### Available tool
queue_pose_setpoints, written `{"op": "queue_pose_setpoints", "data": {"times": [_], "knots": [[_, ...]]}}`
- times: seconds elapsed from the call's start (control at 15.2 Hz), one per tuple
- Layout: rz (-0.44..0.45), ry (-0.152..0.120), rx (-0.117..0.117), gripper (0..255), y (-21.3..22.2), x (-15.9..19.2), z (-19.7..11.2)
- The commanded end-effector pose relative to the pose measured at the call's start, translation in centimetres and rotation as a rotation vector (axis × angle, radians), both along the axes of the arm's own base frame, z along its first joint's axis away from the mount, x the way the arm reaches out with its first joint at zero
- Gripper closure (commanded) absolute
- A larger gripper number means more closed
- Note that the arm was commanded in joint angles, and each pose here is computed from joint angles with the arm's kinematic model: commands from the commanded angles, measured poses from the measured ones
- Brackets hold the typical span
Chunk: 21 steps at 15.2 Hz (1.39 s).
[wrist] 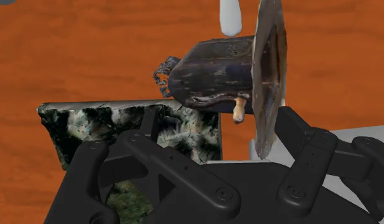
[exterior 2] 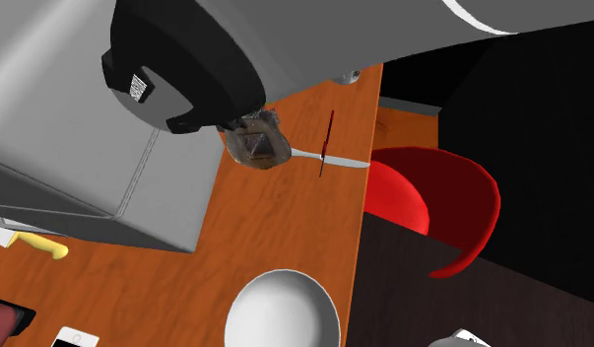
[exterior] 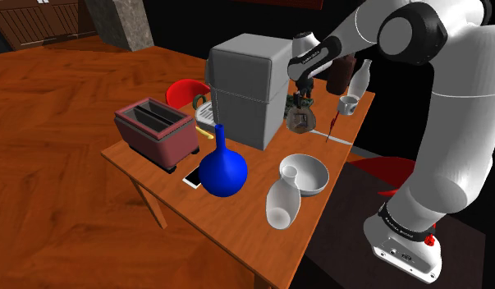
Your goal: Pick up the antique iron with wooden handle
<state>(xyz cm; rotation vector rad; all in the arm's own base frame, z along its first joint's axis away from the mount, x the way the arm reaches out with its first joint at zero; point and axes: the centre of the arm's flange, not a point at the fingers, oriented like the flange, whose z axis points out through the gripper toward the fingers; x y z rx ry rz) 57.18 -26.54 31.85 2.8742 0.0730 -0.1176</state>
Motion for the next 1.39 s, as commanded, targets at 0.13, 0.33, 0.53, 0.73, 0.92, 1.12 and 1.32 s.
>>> {"op": "queue_pose_setpoints", "data": {"times": [0.13,0.33,0.53,0.73,0.92,1.12,1.32], "knots": [[0.022,0.074,0.020,255,2.1,-0.4,-4.3],[0.023,0.075,0.019,255,2.5,-1.0,-3.7],[0.023,0.075,0.019,255,3.8,-0.7,-3.6],[0.021,0.074,0.021,255,2.0,0.2,-3.7],[0.021,0.074,0.021,255,2.0,0.2,-2.1],[0.021,0.074,0.021,255,2.0,0.2,-0.5],[0.021,0.074,0.021,255,2.0,0.2,1.1]]}}
